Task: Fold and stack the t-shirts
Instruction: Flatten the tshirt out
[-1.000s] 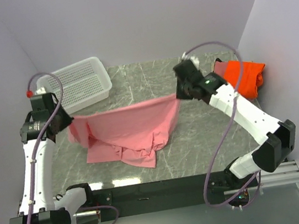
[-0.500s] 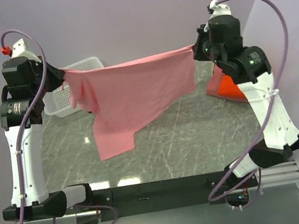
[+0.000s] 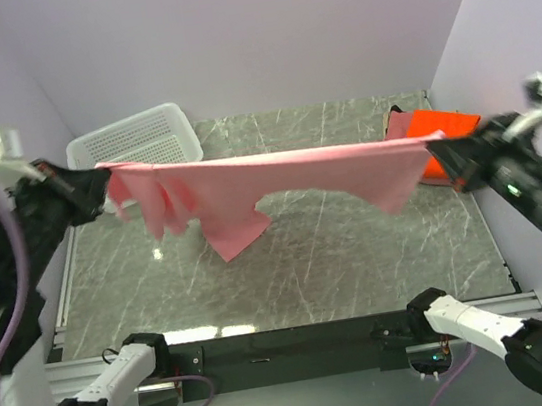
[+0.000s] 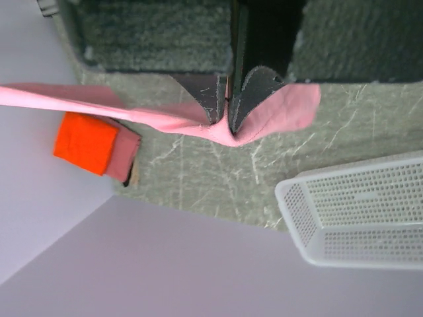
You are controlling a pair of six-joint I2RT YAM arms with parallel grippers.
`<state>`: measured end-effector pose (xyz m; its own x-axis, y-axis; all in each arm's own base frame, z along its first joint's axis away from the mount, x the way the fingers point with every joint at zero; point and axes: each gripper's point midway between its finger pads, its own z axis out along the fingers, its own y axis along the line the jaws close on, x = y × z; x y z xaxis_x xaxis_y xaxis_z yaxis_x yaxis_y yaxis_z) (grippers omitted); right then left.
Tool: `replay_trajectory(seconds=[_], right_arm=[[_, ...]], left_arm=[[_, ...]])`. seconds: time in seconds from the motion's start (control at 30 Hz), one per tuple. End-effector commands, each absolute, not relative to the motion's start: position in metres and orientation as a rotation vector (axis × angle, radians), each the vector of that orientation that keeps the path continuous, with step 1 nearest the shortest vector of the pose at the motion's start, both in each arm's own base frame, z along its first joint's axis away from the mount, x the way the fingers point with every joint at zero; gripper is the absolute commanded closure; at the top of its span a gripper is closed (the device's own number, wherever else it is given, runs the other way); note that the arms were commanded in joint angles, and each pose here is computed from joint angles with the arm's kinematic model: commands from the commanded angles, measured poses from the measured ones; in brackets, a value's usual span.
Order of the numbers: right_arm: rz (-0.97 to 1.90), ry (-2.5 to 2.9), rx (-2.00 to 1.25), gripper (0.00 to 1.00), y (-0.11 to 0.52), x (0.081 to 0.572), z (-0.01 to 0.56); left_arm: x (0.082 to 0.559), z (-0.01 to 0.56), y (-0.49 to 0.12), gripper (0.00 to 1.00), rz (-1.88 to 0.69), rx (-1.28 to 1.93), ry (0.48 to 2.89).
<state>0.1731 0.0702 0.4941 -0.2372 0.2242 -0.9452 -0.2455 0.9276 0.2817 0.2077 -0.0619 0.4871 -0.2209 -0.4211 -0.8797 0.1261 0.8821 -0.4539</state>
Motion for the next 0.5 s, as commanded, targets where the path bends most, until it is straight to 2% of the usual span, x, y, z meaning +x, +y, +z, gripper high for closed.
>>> replay_trajectory(seconds=[0.0,0.27,0.33,0.47], right_arm=[[0.489,1.725,-0.053,1.0,0.063,0.136,0.506],[0.638,1.576,-0.055,1.0,0.062,0.096,0.541],[0.623,1.562,-0.043,1.0,0.062,0.103,0.544],[0.517,1.59,0.021,1.0,0.055,0.135,0.534]], left_arm=[[0.174,0.52,-0.061,0.99,-0.541,-0.183,1.636],[0.139,0.559,-0.073,1.0,-0.63,-0.073,1.523],[0.145,0.561,-0.076,0.99,-0.641,-0.058,1.51],[0.19,0.521,-0.089,0.99,-0.666,-0.057,1.601]])
